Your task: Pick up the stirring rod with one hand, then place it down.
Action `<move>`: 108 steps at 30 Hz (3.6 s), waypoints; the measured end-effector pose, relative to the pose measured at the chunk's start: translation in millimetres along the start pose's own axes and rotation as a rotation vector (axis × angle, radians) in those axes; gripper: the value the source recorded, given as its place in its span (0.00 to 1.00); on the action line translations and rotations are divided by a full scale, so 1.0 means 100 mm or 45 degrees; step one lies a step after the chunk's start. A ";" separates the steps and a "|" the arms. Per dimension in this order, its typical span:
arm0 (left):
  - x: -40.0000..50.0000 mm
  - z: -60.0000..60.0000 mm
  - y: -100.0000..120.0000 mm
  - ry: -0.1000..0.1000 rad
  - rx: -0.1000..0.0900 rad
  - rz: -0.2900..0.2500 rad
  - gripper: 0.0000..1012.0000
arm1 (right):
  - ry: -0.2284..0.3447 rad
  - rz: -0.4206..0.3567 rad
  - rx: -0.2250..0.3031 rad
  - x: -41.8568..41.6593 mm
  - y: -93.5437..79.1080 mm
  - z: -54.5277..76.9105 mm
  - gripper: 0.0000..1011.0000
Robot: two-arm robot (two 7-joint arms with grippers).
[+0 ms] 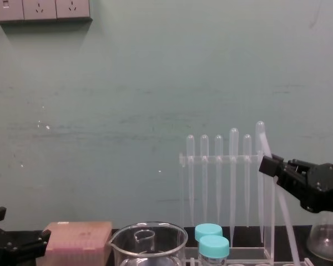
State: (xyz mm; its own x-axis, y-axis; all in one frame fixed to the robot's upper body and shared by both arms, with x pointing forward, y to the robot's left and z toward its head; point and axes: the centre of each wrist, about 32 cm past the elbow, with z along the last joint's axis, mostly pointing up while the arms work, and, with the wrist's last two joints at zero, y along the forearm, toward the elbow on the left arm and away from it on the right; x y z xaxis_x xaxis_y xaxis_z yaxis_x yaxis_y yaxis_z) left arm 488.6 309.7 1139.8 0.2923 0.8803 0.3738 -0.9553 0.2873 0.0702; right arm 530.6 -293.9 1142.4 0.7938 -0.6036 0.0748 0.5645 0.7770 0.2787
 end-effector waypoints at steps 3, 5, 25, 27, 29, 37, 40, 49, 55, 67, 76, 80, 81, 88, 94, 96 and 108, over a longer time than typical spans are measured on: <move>0.000 0.00 0.00 0.000 0.000 0.000 0.99 | 0.010 0.001 -0.018 0.012 0.00 -0.03 0.07; 0.000 0.00 0.00 0.000 0.000 0.000 0.99 | 0.016 0.000 -0.033 0.024 0.00 -0.07 0.07; 0.000 0.00 0.00 0.000 0.000 0.000 0.99 | 0.038 -0.002 -0.126 0.080 0.02 -0.18 0.07; 0.000 0.00 0.00 0.000 0.000 0.000 0.99 | 0.038 -0.003 -0.125 0.080 0.02 -0.18 0.07; 0.000 0.00 0.00 0.000 0.000 0.000 0.99 | 0.037 -0.003 -0.123 0.080 0.02 -0.18 0.07; 0.000 0.00 0.00 0.000 0.000 0.000 0.99 | 0.035 -0.004 -0.120 0.080 0.01 -0.18 0.08; 0.000 0.00 0.00 0.000 0.000 0.000 0.99 | 0.034 -0.004 -0.118 0.079 0.01 -0.18 0.16; 0.000 0.00 0.00 0.000 0.000 0.000 0.99 | 0.034 -0.004 -0.116 0.078 0.01 -0.18 0.41; 0.000 0.00 0.00 0.000 0.000 0.000 0.99 | 0.033 -0.004 -0.115 0.077 0.01 -0.17 0.62; 0.000 0.00 0.00 0.000 0.000 0.000 0.99 | 0.024 -0.009 -0.118 0.074 0.03 -0.15 0.94; 0.000 0.00 0.00 0.000 0.000 0.000 0.99 | -0.019 -0.186 -0.037 0.023 0.03 0.02 0.99; 0.000 0.00 0.00 0.000 0.000 0.000 0.99 | -0.050 -0.329 -0.024 0.031 -0.05 0.11 0.99; 0.000 0.00 0.00 0.000 0.000 0.000 0.99 | -0.054 -0.356 -0.031 0.034 -0.08 0.12 0.99; 0.000 0.00 0.00 0.000 0.000 0.000 0.99 | -0.055 -0.538 -0.221 0.024 -0.36 0.10 0.99; 0.000 0.00 0.00 0.000 0.000 0.000 0.99 | -0.013 -0.606 -0.386 -0.040 -0.51 0.03 0.99; 0.000 0.00 0.00 0.000 0.000 0.000 0.99 | -0.003 -0.615 -0.398 -0.046 -0.52 0.02 0.99; 0.000 0.00 0.00 0.000 0.000 0.000 0.99 | -0.005 -0.613 -0.398 -0.046 -0.51 0.02 0.99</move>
State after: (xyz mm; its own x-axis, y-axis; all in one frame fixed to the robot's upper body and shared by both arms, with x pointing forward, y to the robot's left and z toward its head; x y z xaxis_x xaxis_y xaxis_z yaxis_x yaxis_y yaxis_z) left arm 488.6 309.7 1139.8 0.2923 0.8803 0.3738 -0.9552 0.2873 0.0703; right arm 497.4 -331.5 1129.9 0.4302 -0.9027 0.0130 0.9027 0.4300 -0.0144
